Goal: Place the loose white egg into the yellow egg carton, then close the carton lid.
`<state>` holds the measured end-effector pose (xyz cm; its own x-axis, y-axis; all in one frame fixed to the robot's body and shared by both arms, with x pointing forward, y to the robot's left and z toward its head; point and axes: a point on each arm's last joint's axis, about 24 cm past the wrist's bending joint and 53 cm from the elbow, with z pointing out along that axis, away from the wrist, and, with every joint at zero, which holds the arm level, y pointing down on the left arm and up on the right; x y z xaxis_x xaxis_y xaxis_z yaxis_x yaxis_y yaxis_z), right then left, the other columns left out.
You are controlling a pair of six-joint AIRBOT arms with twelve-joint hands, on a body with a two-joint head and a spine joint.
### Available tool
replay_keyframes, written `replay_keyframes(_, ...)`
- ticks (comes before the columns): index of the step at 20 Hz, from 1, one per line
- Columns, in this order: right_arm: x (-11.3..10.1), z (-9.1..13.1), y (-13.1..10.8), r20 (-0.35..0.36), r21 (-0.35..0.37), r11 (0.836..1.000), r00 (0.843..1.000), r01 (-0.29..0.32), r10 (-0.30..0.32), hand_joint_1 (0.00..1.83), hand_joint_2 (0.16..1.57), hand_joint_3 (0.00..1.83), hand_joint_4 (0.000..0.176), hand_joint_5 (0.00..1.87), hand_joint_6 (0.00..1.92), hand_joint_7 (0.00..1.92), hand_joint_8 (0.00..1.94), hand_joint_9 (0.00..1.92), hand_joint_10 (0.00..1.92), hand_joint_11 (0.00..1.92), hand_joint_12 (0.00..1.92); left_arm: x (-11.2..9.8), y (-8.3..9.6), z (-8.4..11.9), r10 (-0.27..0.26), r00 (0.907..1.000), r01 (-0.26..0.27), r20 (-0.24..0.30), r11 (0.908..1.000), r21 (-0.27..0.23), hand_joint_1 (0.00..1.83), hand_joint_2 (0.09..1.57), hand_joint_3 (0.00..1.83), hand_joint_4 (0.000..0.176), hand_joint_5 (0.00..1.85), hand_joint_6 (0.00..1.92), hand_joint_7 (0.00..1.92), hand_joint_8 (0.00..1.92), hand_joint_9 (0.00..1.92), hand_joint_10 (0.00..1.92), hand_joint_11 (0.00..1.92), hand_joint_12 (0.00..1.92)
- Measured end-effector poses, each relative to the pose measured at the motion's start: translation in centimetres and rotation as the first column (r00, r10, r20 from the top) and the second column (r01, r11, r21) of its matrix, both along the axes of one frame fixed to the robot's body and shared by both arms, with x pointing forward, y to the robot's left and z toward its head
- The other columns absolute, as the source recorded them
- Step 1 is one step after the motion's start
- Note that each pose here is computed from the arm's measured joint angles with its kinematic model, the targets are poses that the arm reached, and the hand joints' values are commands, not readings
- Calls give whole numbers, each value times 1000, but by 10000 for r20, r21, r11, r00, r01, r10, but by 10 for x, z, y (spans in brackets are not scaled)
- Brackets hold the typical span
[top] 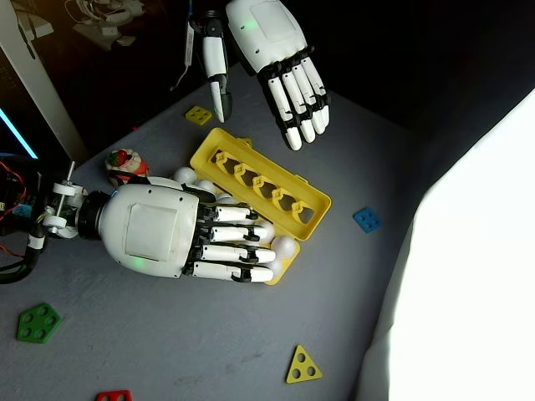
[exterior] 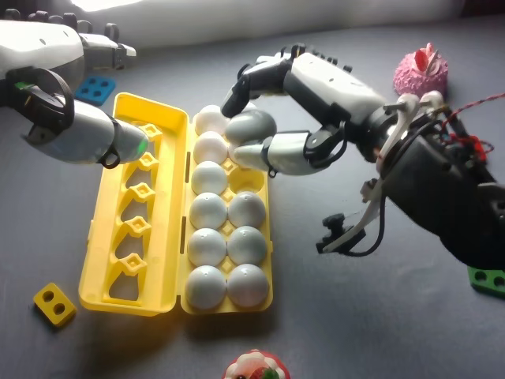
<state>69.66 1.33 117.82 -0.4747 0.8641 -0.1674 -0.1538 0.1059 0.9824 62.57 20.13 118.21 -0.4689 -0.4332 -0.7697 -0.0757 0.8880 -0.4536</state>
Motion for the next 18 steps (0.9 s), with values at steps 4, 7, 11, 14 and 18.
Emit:
replay_keyframes(4,1,-10,11,-218,218,9996,9996,-193,198,1171,1083,4,0,1037,908,623,0,199,70,0,238,0,0,0,9,10000,-9,-8,10000,4,428,1204,1,46,123,2,126,4,84,2,0,424)
replay_keyframes(7,0,-24,17,-610,497,9983,9976,-299,329,1177,1071,0,0,1068,859,636,4,212,71,0,347,1,0,3,33,10000,-33,61,10000,-44,422,1207,0,44,128,4,127,2,82,4,0,424)
replay_keyframes(11,3,-33,20,-721,521,9981,9967,-325,362,1178,1075,1,0,1055,883,613,4,210,70,0,192,6,4,10,173,9997,-168,195,9996,-237,446,1202,0,48,130,3,132,3,100,9,0,435)
replay_keyframes(14,6,-41,19,-860,520,9983,9959,-247,291,1176,1075,1,0,1055,884,619,7,214,72,0,188,7,4,12,208,9995,-203,223,9995,-261,478,1196,0,48,136,5,133,2,106,10,0,437)
replay_keyframes(18,5,-43,21,-809,545,9981,9961,-298,342,1180,1069,0,0,1068,860,607,5,205,94,0,192,5,1,12,113,9997,-107,226,9996,-275,473,1205,0,43,130,4,128,1,112,4,0,419)
